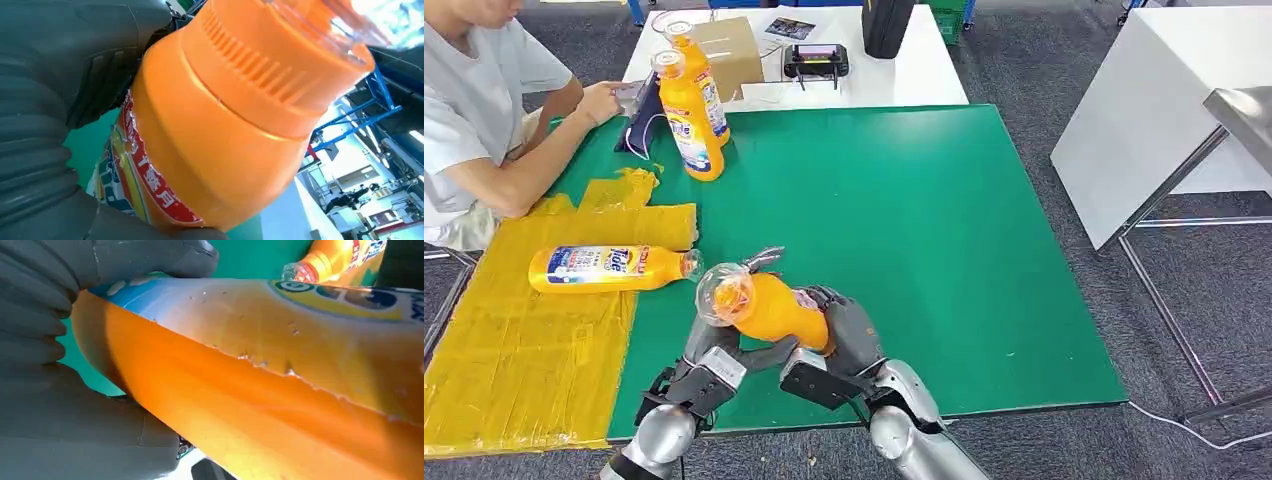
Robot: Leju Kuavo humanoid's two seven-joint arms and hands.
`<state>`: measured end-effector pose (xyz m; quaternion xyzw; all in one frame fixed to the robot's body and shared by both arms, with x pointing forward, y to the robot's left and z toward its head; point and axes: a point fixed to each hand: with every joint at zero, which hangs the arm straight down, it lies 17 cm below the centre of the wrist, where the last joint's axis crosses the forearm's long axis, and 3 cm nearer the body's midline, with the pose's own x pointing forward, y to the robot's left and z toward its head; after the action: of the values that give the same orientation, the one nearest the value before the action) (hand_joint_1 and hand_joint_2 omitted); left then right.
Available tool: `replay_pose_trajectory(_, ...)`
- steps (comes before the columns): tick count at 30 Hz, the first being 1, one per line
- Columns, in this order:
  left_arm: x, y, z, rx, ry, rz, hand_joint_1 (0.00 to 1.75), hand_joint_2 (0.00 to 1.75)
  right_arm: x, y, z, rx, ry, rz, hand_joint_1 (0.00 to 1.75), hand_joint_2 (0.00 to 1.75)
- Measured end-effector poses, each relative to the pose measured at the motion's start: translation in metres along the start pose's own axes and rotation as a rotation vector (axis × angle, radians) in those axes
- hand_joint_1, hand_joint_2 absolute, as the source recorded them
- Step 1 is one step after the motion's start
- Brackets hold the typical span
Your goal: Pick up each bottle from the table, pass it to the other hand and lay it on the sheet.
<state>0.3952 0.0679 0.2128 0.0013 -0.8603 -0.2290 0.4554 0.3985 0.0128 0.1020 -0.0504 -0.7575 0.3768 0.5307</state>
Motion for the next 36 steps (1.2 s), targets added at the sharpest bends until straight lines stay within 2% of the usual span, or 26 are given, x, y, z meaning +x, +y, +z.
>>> replay_pose_trajectory(7, 0.000, -0.001, 0.000, -0.006, 0.000, 0.015, 1.75, 1.75, 0.001, 0.003, 0.000, 0.008, 0.001, -0.014, 1.75, 1.75)
replay_pose_trajectory(8, 0.001, -0.002, 0.000, -0.010, -0.001, 0.022, 1.75, 1.75, 0.001, 0.004, 0.000, 0.009, 0.001, -0.018, 1.68, 1.75)
replay_pose_trajectory(9, 0.001, -0.002, 0.000, -0.011, -0.002, 0.026, 1.75, 1.75, 0.001, 0.004, 0.000, 0.009, 0.000, -0.021, 0.52, 1.75)
replay_pose_trajectory(10, 0.001, -0.003, 0.000, -0.013, -0.003, 0.033, 1.75, 1.75, 0.001, 0.004, 0.000, 0.009, 0.000, -0.023, 0.00, 1.75)
replay_pose_trajectory(14, 0.004, -0.001, -0.001, -0.009, -0.014, 0.041, 1.75, 1.75, 0.003, 0.001, 0.000, -0.015, -0.007, -0.047, 0.00, 1.75)
replay_pose_trajectory(20, 0.012, 0.025, -0.011, 0.047, -0.068, -0.115, 1.75, 1.75, 0.000, -0.019, 0.007, -0.099, 0.001, -0.081, 0.00, 1.75)
replay_pose_trajectory(23, 0.013, 0.045, -0.015, 0.105, -0.091, -0.404, 1.75, 1.75, 0.004, -0.043, 0.012, -0.193, -0.016, -0.077, 0.00, 1.75)
replay_pose_trajectory(27, -0.008, 0.089, -0.024, 0.112, -0.057, -0.862, 1.75, 1.75, 0.014, -0.094, 0.030, -0.353, -0.047, -0.082, 0.00, 1.75)
replay_pose_trajectory(29, -0.015, 0.108, -0.027, 0.118, -0.043, -0.966, 1.75, 1.75, 0.018, -0.117, 0.039, -0.413, -0.059, -0.081, 0.00, 1.75)
replay_pose_trajectory(33, -0.040, 0.137, -0.025, 0.078, 0.009, -1.314, 1.75, 1.75, 0.032, -0.155, 0.058, -0.532, -0.101, -0.078, 0.00, 1.75)
replay_pose_trajectory(36, -0.054, 0.162, -0.019, 0.067, 0.043, -1.397, 1.75, 1.75, 0.036, -0.179, 0.074, -0.603, -0.111, -0.066, 0.00, 1.75)
